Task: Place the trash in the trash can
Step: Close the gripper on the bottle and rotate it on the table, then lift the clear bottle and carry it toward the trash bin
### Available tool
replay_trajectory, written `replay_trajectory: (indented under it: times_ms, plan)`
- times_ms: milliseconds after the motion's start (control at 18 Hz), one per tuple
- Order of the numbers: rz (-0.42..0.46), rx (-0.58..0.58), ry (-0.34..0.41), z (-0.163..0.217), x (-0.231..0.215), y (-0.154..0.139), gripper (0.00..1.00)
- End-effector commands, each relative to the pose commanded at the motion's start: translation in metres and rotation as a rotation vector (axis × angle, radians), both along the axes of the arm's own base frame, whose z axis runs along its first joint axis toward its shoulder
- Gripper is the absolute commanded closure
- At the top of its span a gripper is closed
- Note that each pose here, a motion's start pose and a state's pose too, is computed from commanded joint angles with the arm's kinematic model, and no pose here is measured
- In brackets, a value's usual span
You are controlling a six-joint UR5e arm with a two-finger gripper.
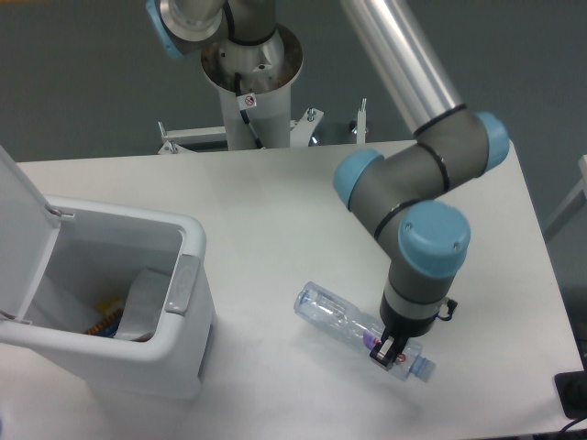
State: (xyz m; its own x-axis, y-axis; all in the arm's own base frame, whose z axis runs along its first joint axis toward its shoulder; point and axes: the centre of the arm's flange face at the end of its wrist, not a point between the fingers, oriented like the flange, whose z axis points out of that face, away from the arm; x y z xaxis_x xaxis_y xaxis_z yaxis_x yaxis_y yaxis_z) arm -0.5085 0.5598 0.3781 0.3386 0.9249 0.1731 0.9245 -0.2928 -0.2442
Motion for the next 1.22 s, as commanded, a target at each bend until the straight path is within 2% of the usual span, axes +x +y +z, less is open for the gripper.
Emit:
replay_trajectory:
  times_ms: [278, 333, 444, 556, 944, 1056, 1111, 1222]
  plan:
    - [-0.067, 0.131, 0.130, 0.092, 0.003, 0.003, 0.49]
    - [-0.084, 0.198, 0.191, 0.118, 0.006, 0.000, 0.48]
    - [-0.125, 0.278, 0.262, 0.146, 0.013, -0.001, 0.48]
    - [-0.175, 0.314, 0.298, 0.166, 0.023, -0.002, 0.48]
    - [-0.413, 0.557, 0.260, 0.224, 0.075, 0.001, 0.50]
    - [-0.486, 0.582, 0.282, 0.234, 0.083, 0.003, 0.50]
    - [-0.586, 0.630, 0.259, 0.236, 0.114, 0.021, 0.49]
    - [-0.678, 0.689, 0.226, 0.235, 0.133, 0.031, 0.49]
